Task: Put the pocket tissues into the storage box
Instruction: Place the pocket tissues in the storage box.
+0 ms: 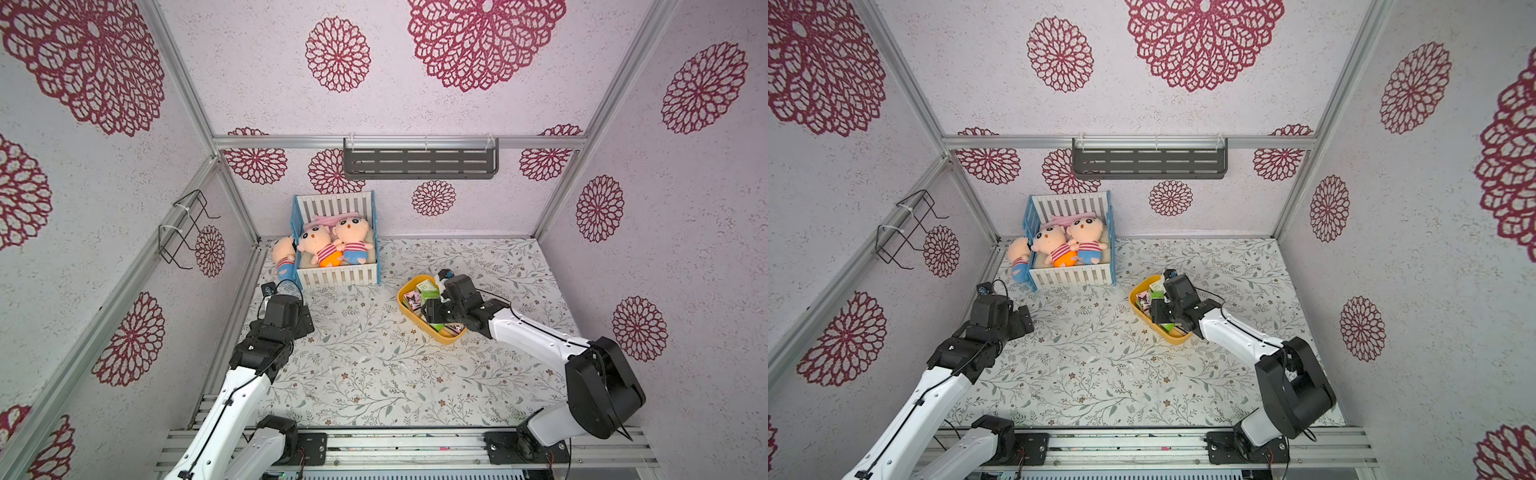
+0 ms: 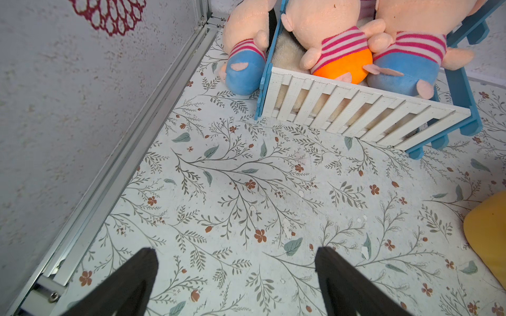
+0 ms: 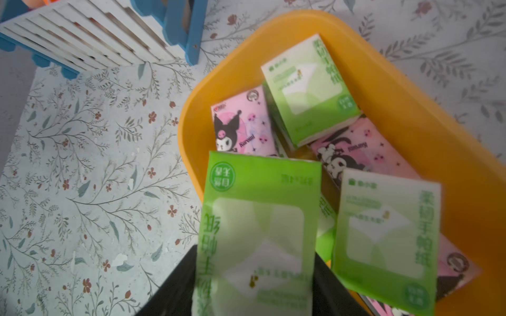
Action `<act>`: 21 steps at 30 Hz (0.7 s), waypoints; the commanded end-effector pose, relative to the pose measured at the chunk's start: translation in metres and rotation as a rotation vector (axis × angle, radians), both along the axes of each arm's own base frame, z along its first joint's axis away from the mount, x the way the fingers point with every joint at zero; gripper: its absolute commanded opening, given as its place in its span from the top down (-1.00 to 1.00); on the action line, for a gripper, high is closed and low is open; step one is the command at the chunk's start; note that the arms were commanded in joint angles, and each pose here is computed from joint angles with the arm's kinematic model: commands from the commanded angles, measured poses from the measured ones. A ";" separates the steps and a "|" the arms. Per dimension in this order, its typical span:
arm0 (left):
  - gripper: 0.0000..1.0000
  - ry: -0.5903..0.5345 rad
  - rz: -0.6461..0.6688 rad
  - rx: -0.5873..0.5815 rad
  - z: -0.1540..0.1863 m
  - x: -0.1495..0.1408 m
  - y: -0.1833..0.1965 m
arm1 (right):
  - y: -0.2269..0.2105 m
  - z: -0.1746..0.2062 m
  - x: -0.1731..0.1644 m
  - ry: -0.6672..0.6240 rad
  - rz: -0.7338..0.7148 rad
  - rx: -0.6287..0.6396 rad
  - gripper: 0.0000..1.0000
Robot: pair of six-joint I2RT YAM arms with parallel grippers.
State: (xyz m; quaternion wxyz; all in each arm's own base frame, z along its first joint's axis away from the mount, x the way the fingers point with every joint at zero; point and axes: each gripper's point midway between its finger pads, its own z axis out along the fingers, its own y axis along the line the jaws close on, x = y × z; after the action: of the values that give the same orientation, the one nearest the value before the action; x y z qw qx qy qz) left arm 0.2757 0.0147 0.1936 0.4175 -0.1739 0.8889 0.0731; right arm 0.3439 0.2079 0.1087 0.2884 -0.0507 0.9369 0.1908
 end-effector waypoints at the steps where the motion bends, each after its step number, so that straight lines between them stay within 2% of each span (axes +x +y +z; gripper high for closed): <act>1: -0.94 -0.015 -0.016 0.006 0.002 0.005 -0.003 | 0.000 0.003 0.003 -0.004 -0.015 0.032 -0.16; 9: -0.94 -0.016 -0.016 0.004 0.002 0.005 -0.004 | -0.008 -0.024 -0.003 0.076 -0.032 -0.003 -0.17; 21: -0.94 -0.014 -0.017 0.004 0.001 0.006 -0.004 | -0.037 -0.017 0.006 0.072 -0.071 -0.151 -0.21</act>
State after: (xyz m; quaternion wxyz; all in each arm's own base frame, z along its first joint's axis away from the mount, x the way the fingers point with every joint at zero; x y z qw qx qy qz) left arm 0.2774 0.0142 0.1927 0.4166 -0.1710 0.8898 0.0743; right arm 0.3415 0.1809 0.0823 0.2439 -0.0247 0.9587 0.1441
